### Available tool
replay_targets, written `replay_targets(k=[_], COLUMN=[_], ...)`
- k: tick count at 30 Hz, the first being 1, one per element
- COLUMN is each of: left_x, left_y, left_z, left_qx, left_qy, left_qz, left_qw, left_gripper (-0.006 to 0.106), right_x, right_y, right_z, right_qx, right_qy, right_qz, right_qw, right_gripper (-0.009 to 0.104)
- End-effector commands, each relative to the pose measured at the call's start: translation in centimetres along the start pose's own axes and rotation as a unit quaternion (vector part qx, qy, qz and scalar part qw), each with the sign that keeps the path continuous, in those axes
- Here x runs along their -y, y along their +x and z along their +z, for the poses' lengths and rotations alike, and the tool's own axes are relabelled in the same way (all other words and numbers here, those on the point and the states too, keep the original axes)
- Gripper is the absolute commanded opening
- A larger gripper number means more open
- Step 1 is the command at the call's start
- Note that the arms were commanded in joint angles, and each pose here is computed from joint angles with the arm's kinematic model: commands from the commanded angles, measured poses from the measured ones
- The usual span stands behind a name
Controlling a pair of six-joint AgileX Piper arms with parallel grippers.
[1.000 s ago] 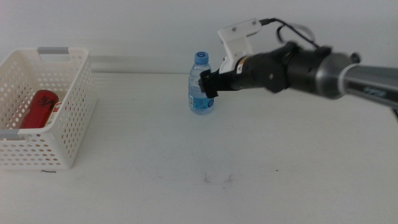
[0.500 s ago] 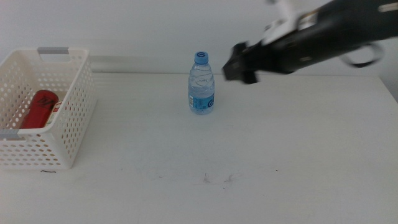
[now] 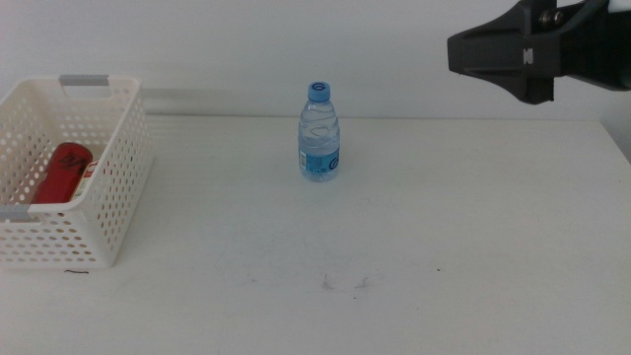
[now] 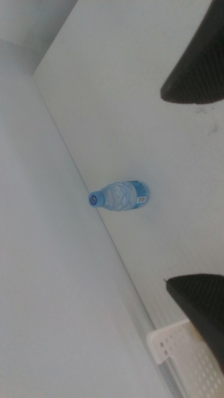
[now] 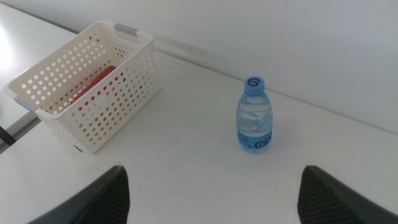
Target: Use arms to grab the bottles and put them into the dustbin to the left of the table.
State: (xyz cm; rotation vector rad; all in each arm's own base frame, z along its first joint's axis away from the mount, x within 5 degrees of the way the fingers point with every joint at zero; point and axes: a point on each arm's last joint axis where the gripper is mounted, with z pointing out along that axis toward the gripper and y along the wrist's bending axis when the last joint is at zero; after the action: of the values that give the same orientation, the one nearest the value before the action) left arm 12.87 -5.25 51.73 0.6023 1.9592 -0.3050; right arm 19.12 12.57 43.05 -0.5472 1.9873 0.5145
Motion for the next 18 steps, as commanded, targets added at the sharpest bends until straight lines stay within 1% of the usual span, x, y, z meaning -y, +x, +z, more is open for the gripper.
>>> replay_targets(k=[1, 5, 7, 8, 10, 11, 13, 14, 16, 17, 18], left_x=[0.0, 0.0, -0.5, -0.5, 0.0, 0.2, 0.9, 1.6, 2.7, 3.1, 3.3], left_y=[-0.1, -0.1, 0.0, 0.2, 1.2, 1.7, 3.3, 4.6, 7.1, 7.9, 9.5], left_z=[0.0, 0.0, 0.5, 1.1, 3.6, 4.8, 8.1, 9.9, 13.2, 14.4, 16.1], left_qx=[0.005, 0.005, 0.01, 0.009, 0.018, 0.028, 0.075, 0.091, 0.165, 0.214, 0.234], left_qy=[-0.001, -0.001, -0.024, -0.022, 0.003, 0.004, -0.008, -0.006, -0.009, 0.0, 0.018], left_qz=[-0.001, -0.001, 0.004, 0.003, -0.009, -0.016, -0.018, -0.018, 0.0, 0.01, -0.011], left_qw=[1.0, 1.0, 1.0, 1.0, 1.0, 0.999, 0.997, 0.996, 0.986, 0.977, 0.972], left_gripper=[0.094, 0.094, 0.094, 0.094, 0.094, 0.094, 0.094, 0.094, 0.094, 0.094, 0.094], right_x=[0.0, 0.0, 0.0, 0.0, 0.0, 0.0, 0.0, -0.1, -0.1, -0.1, -0.1], right_y=[0.1, 0.1, 0.1, 0.1, 0.1, 0.1, 0.1, 0.1, 0.1, 0.1, 0.1], right_z=[0.0, 0.0, 0.0, 0.0, 0.0, 0.0, 0.0, 0.0, 0.0, 0.0, 0.0], right_qx=[0.002, 0.002, 0.002, 0.002, 0.002, 0.002, 0.002, 0.002, 0.004, 0.004, 0.004], right_qy=[0.0, 0.0, 0.0, 0.0, 0.001, 0.001, -0.002, -0.004, -0.006, -0.006, -0.006], right_qz=[0.002, 0.003, 0.002, 0.002, 0.001, 0.001, 0.005, 0.008, 0.01, 0.01, 0.01], right_qw=[1.0, 1.0, 1.0, 1.0, 1.0, 1.0, 1.0, 1.0, 1.0, 1.0, 1.0], right_gripper=[0.086, 0.086, 0.086, 0.086, 0.086, 0.086, 0.086, 0.086, 0.086, 0.086, 0.086])
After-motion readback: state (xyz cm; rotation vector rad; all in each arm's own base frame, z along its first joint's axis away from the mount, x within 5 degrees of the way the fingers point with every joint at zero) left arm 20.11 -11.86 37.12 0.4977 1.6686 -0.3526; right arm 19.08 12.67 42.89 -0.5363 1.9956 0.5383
